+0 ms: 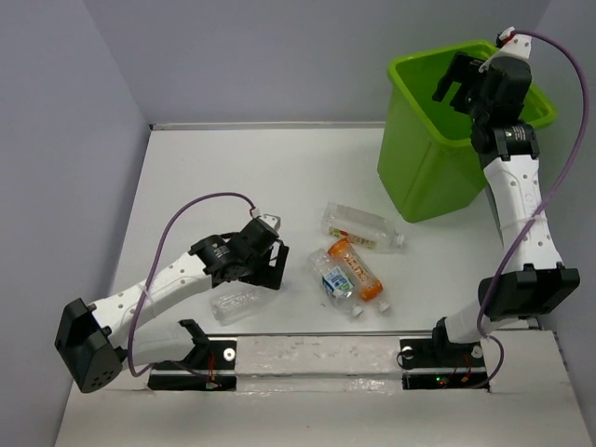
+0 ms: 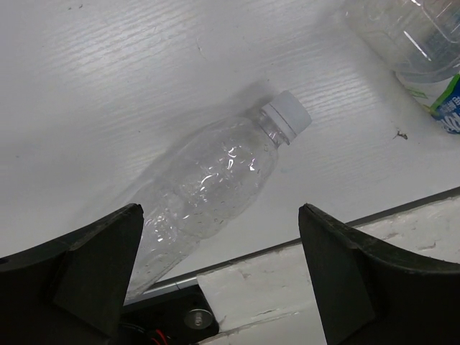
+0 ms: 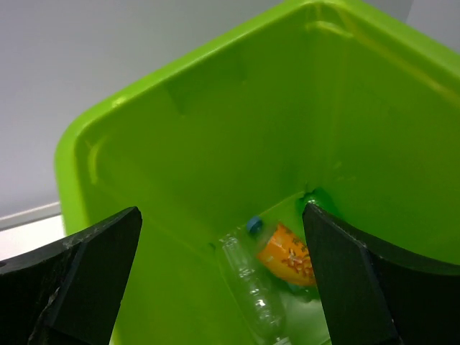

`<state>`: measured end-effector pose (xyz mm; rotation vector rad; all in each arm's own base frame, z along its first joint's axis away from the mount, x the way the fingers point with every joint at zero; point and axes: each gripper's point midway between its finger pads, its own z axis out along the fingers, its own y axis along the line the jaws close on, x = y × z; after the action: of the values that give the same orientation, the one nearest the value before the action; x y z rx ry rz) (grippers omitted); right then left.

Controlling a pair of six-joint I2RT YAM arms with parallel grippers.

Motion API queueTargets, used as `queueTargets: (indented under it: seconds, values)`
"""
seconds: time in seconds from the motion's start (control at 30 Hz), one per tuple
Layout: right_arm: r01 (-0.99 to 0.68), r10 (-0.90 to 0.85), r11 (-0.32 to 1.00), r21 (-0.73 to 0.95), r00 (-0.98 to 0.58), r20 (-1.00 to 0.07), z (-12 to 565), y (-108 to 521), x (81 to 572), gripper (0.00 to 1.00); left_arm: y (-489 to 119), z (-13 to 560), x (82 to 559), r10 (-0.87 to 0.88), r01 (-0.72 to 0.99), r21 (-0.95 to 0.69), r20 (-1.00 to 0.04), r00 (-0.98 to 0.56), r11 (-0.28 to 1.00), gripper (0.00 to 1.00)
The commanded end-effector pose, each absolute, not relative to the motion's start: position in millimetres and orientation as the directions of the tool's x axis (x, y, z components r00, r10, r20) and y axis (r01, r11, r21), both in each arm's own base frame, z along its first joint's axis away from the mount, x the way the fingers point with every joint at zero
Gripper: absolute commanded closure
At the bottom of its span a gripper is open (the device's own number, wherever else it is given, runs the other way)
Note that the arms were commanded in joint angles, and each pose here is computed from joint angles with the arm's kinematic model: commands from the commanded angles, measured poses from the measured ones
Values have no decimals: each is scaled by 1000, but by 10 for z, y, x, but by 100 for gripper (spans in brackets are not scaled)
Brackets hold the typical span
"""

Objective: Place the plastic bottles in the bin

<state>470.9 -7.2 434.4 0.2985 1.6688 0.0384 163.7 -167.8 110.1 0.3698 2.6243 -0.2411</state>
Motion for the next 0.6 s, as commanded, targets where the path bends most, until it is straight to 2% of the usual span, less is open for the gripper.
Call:
queueTargets:
  seconds: [0.0,0.17,0.23,0.3,0.57]
  values:
    - [58,265,962,267,43,-963,4989,100,4295,0,-1646,1107,1656,282,329,-12,-487,-827,944,1]
    - [-166,349,926,338,37,-936,5145,487,3863,0,-1607,1006,1632,297,313,44,-462,-836,949,1]
    - [-216,382,901,375,-12,-924,4955,655,3766,0,-1616,979,1604,311,321,57,-454,-835,945,1]
    - [-320,404,867,382,2,-915,5033,902,3510,0,-1615,914,1573,322,323,72,-429,-844,944,1]
    - [-488,416,752,443,-170,-893,4309,1677,3055,0,-1513,575,1430,330,290,167,-324,-886,942,1]
